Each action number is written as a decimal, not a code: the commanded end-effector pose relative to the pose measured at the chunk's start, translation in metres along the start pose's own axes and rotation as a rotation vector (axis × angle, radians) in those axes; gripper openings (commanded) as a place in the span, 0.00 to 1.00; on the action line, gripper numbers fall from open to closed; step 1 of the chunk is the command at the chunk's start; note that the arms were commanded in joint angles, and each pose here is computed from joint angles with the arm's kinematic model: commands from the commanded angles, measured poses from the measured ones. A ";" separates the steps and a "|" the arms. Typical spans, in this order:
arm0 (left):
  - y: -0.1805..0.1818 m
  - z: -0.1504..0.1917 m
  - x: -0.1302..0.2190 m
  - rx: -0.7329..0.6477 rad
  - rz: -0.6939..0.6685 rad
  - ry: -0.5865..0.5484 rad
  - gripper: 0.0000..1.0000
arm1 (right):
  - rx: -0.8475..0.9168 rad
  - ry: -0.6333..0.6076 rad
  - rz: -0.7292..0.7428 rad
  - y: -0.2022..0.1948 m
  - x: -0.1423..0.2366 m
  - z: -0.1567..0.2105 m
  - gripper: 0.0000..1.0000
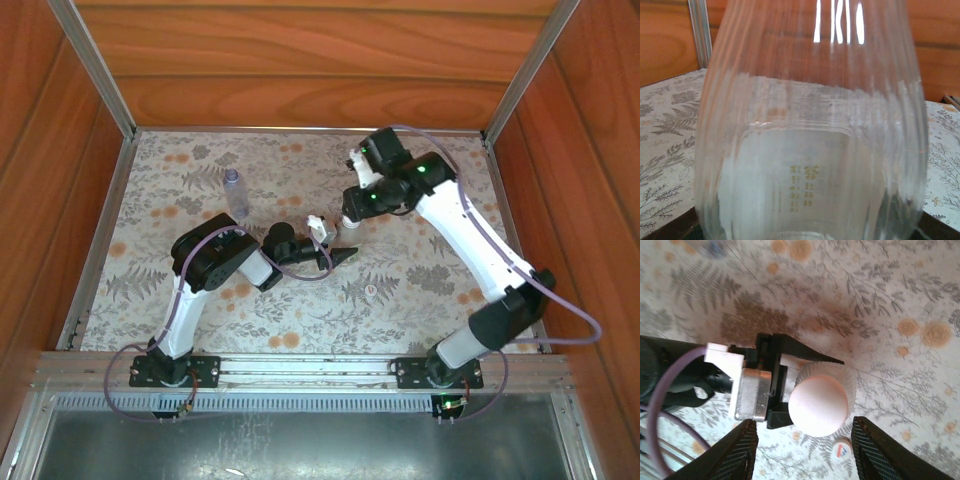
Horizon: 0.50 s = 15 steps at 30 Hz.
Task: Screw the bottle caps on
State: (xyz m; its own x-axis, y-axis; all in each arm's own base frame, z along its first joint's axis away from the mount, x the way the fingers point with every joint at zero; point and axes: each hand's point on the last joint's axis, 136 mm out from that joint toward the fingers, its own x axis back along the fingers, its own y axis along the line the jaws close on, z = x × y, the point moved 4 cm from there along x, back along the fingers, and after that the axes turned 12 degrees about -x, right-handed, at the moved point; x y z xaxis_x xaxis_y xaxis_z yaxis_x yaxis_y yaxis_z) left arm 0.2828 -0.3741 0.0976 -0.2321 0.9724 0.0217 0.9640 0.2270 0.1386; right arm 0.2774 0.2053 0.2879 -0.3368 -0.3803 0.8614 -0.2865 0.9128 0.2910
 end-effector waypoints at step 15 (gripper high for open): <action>-0.004 0.013 0.000 0.025 0.009 0.031 0.63 | -0.141 0.074 -0.187 -0.027 -0.039 0.000 0.28</action>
State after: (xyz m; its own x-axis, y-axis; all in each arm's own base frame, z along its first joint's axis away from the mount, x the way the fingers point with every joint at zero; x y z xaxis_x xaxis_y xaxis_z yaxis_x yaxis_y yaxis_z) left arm 0.2828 -0.3741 0.0976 -0.2318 0.9725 0.0217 0.9641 0.2267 0.1386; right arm 0.2982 0.1935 0.2529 -0.2548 -0.5155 0.8181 -0.2085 0.8554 0.4741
